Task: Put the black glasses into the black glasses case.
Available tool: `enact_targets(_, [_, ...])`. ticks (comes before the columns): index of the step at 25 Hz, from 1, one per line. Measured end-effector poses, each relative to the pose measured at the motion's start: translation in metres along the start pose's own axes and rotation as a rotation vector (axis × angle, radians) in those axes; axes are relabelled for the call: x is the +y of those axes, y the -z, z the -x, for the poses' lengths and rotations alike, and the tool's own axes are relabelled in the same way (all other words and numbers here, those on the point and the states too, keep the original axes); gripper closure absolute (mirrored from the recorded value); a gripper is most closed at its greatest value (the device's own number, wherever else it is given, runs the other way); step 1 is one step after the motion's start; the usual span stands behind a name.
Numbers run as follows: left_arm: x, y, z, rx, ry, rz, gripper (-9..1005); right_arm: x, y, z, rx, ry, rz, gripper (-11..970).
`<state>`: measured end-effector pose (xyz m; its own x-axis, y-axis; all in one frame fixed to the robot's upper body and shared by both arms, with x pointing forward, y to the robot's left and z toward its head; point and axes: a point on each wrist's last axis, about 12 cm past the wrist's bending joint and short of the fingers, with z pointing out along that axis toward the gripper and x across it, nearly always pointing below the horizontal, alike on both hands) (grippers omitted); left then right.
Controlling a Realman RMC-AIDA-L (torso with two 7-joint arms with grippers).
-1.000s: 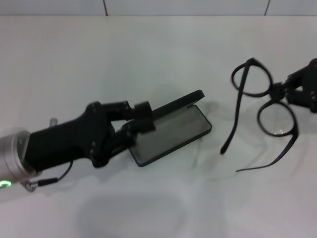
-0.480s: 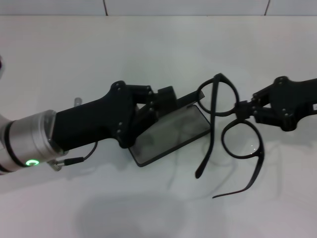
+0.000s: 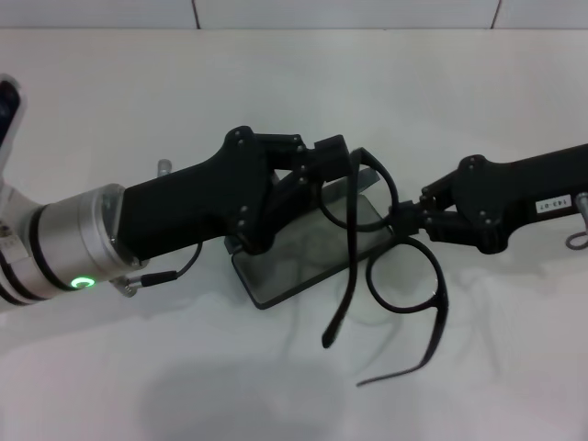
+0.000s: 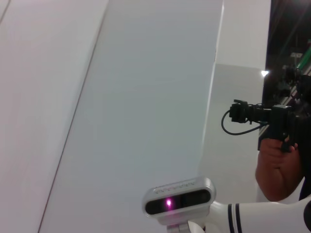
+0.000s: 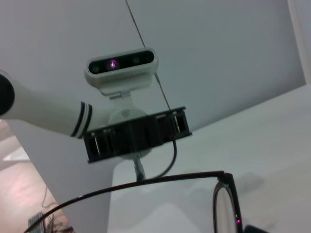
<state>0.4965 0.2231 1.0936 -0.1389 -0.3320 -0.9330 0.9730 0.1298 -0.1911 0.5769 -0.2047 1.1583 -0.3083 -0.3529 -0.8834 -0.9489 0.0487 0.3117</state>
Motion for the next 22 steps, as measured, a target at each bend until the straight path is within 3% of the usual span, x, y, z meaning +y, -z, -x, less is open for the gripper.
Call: enact_targets(22, [0.0000,-0.0086,-0.0098,0.036,-0.013,-0.007,958,0.0018,-0.0079,0.0101,-0.104,-0.032,0.069,924])
